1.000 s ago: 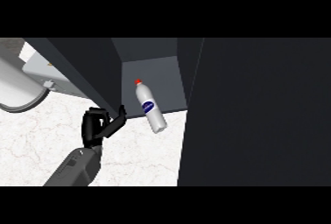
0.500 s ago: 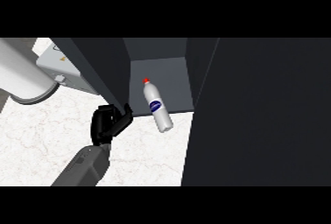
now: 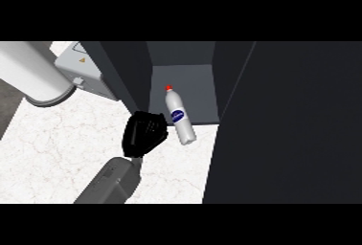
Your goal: Pick up the bottled water, place it into the cabinet and close the cabinet
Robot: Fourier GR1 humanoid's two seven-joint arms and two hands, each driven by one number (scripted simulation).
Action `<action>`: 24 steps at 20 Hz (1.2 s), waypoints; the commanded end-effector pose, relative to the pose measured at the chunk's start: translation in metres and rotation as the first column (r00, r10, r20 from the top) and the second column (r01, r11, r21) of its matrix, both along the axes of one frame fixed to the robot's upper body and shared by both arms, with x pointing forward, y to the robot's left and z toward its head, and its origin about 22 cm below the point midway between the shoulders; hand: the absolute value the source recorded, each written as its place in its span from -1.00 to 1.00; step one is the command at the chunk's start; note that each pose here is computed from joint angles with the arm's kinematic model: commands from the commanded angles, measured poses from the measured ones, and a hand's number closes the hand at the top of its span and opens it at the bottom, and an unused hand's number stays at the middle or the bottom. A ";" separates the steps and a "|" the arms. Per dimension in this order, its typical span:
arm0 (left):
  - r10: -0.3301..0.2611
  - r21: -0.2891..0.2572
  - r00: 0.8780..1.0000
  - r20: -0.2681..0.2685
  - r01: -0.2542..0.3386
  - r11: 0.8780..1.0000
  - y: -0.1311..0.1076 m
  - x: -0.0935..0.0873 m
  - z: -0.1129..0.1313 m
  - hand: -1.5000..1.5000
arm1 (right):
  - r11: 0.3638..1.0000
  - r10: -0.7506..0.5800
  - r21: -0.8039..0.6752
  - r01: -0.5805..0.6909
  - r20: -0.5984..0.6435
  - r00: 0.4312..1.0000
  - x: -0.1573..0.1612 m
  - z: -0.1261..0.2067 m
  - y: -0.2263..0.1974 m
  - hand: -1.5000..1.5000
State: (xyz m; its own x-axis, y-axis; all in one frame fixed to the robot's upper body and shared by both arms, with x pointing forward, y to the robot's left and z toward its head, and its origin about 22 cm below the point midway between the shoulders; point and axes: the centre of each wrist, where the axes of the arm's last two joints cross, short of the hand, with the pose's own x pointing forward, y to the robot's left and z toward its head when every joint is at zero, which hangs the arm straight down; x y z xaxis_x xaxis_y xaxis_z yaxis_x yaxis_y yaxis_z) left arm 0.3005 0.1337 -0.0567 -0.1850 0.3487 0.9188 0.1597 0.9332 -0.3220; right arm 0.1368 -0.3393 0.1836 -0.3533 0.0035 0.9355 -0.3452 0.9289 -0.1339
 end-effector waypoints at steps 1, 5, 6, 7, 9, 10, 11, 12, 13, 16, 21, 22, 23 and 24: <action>-0.106 -0.037 0.992 0.067 0.108 0.993 -0.015 -0.008 0.006 1.00 | 0.999 0.032 -0.022 -0.031 0.036 0.999 -0.023 0.009 0.012 1.00; -0.137 -0.024 0.990 0.042 0.138 0.990 0.013 -0.034 0.014 -1.00 | 1.000 0.013 0.002 -0.013 0.002 1.000 -0.032 0.024 0.026 1.00; -0.174 -0.028 0.984 0.039 0.175 0.984 0.030 -0.040 0.016 -1.00 | 1.000 0.013 0.007 -0.013 0.037 0.999 -0.035 0.016 0.040 1.00; -0.145 -0.005 0.989 0.032 0.145 0.989 0.041 -0.029 0.019 -1.00 | 1.000 0.027 -0.009 -0.027 0.026 0.999 -0.033 0.021 0.037 1.00; -0.201 -0.045 0.979 0.026 0.202 0.978 0.044 -0.049 0.009 -1.00 | 0.996 0.064 -0.069 -0.061 0.042 0.997 -0.035 0.026 0.043 1.00; -0.212 -0.035 0.977 0.034 0.213 0.976 0.050 -0.061 0.011 -1.00 | 0.994 0.053 -0.097 -0.047 0.056 0.997 -0.028 0.021 0.038 1.00; -0.179 -0.037 0.984 0.016 0.180 0.983 0.050 -0.065 0.005 -1.00 | 0.988 0.091 -0.135 -0.080 0.081 0.993 -0.031 0.029 0.040 1.00; -0.191 -0.025 0.981 0.015 0.191 0.981 0.058 -0.070 0.011 -1.00 | 0.985 0.132 -0.122 -0.126 0.044 0.990 -0.031 0.027 0.049 1.00; -0.169 -0.017 0.985 0.034 0.170 0.985 0.070 -0.073 0.012 -1.00 | 0.983 0.152 -0.111 -0.148 0.022 0.988 -0.032 0.030 0.049 1.00; -0.139 -0.004 0.989 0.049 0.139 0.990 0.096 -0.089 0.020 -1.00 | 0.979 0.198 -0.041 -0.199 -0.019 0.980 -0.032 0.020 0.062 1.00; -0.069 0.032 0.996 0.057 0.067 0.997 0.135 -0.117 0.018 -1.00 | 0.962 0.273 0.002 -0.273 -0.030 0.962 -0.032 0.019 0.084 1.00; -0.049 0.048 0.997 0.058 0.046 0.998 0.139 -0.122 0.021 -1.00 | 0.958 0.286 0.010 -0.286 -0.036 0.957 -0.035 0.018 0.090 1.00; -0.019 0.084 0.999 0.050 0.014 0.996 0.160 -0.122 0.022 -1.00 | 0.954 0.300 0.021 -0.300 -0.038 0.953 -0.032 0.015 0.091 1.00; -0.030 0.109 0.997 0.065 0.023 0.994 0.160 -0.123 0.029 -1.00 | 0.951 0.306 0.042 -0.305 -0.037 0.951 -0.032 0.016 0.097 1.00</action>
State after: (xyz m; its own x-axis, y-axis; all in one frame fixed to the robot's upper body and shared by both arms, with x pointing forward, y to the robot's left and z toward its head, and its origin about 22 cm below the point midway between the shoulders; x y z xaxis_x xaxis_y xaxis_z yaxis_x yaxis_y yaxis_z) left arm 0.1896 0.2683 -0.0372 -0.2156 0.3195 0.9227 0.2322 0.9346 -0.2694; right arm 0.1485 -0.2716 0.1605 -0.1528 -0.1912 0.9696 -0.6188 0.7835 0.0569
